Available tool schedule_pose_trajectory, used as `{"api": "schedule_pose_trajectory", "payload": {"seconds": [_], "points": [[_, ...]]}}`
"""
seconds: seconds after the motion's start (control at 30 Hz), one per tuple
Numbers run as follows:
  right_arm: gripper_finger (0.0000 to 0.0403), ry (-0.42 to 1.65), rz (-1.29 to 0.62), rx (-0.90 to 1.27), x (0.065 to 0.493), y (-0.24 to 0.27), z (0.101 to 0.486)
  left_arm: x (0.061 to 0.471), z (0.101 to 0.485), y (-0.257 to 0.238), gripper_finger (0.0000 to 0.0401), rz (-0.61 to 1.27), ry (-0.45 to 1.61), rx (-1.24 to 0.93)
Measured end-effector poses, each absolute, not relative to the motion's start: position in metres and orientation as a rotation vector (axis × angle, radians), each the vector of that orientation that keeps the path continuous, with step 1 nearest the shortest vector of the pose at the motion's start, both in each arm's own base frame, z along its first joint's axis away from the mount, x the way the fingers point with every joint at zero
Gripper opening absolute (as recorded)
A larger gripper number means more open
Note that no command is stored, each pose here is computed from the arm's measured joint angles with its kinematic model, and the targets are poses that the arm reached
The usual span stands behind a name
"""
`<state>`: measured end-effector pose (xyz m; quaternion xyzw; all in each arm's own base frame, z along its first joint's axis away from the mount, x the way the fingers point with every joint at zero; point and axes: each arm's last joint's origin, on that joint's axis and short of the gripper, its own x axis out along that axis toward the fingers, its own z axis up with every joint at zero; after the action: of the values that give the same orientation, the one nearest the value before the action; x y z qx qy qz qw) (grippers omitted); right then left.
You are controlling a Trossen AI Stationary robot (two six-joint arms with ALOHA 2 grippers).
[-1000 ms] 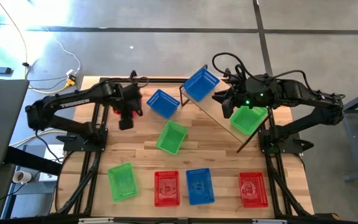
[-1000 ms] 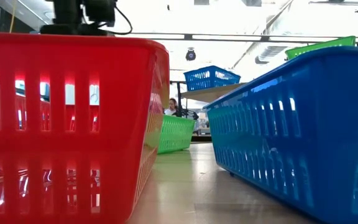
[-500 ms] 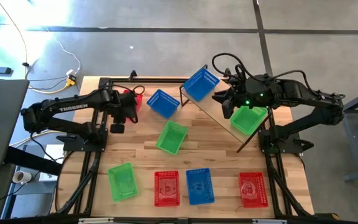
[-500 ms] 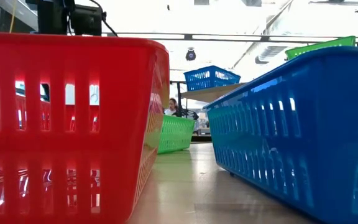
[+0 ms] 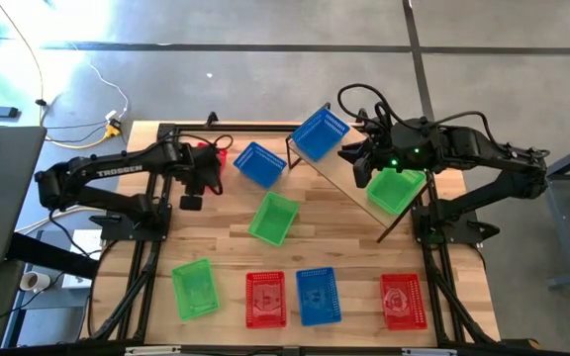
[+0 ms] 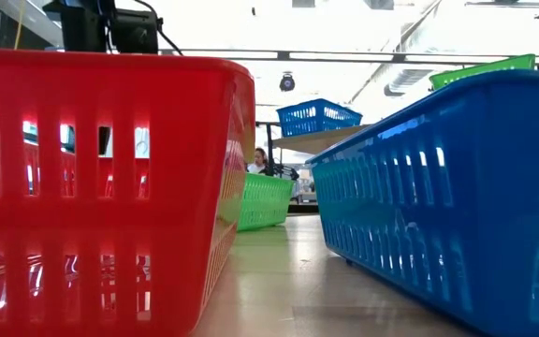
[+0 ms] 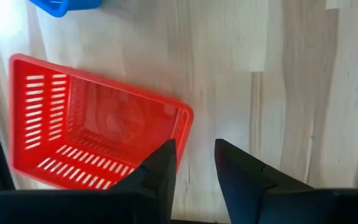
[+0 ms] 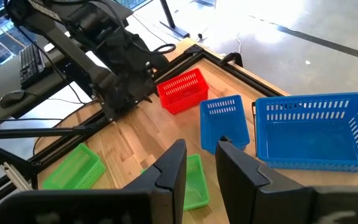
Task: Stack baskets on shelf by color
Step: Put the top red basket on the shelf
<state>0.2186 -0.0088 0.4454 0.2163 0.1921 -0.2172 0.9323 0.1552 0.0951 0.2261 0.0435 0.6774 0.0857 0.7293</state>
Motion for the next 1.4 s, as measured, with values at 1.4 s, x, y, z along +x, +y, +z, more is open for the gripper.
{"api": "schedule_pose_trajectory", "payload": {"seconds": [1.4], "points": [[0.0074,0.398,-0.439,0.421,0.219,-0.009,0.445,0.185,0.166,0.116,0.0012,0.186,1.796,0.077]]}}
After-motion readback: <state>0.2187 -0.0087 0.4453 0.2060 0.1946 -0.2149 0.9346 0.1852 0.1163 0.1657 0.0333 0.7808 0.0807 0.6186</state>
